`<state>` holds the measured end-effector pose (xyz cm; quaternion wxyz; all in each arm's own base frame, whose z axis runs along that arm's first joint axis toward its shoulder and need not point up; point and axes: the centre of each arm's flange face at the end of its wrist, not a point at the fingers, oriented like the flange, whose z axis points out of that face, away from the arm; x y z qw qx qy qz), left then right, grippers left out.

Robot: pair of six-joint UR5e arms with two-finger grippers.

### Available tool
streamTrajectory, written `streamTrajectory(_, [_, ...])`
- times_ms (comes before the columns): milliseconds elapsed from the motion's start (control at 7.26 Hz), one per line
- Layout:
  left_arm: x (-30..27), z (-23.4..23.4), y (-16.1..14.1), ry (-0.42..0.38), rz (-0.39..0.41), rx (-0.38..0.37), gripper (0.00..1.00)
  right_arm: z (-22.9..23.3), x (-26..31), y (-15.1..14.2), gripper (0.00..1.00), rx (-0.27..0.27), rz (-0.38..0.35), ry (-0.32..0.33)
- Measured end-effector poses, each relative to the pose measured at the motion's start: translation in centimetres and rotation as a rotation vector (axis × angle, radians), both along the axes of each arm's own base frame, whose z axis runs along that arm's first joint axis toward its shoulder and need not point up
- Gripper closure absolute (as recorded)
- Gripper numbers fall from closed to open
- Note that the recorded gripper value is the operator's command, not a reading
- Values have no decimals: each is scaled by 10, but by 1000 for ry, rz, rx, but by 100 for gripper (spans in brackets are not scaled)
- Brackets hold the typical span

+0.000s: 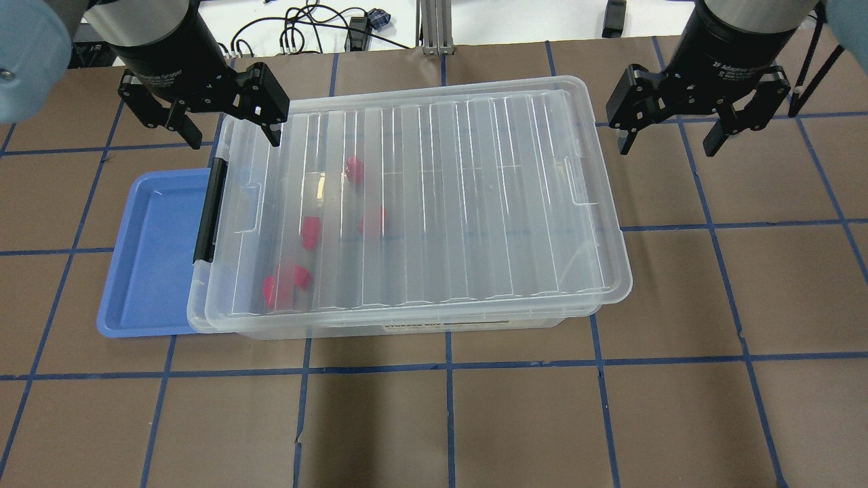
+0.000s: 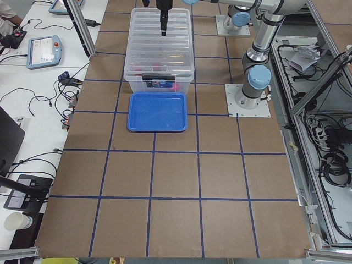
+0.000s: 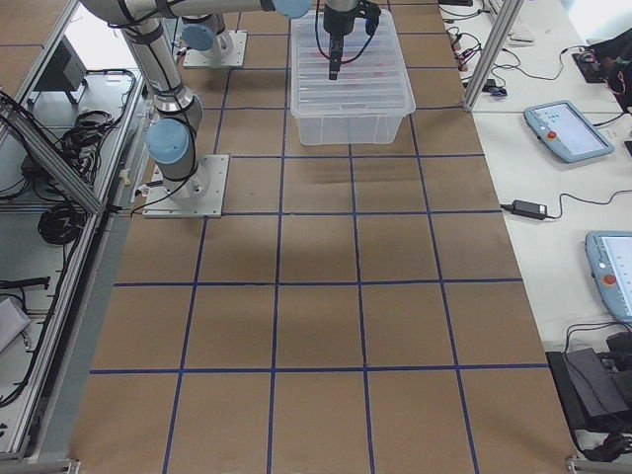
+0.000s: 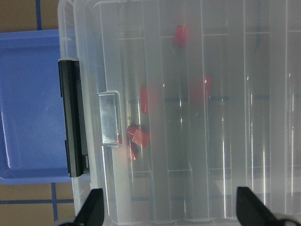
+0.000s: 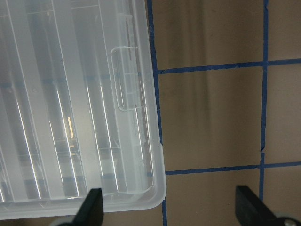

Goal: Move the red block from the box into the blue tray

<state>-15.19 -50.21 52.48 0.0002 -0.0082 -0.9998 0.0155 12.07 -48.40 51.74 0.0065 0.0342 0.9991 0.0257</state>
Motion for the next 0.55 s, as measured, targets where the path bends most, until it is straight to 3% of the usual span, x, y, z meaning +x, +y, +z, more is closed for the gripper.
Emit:
streamTrajectory(275, [0, -1, 0, 0, 0, 1, 0, -10, -1, -5, 0, 21, 1, 7])
streamTrajectory(551, [0, 0, 0, 1, 0, 1, 0, -43, -1, -19, 0, 79, 3, 4])
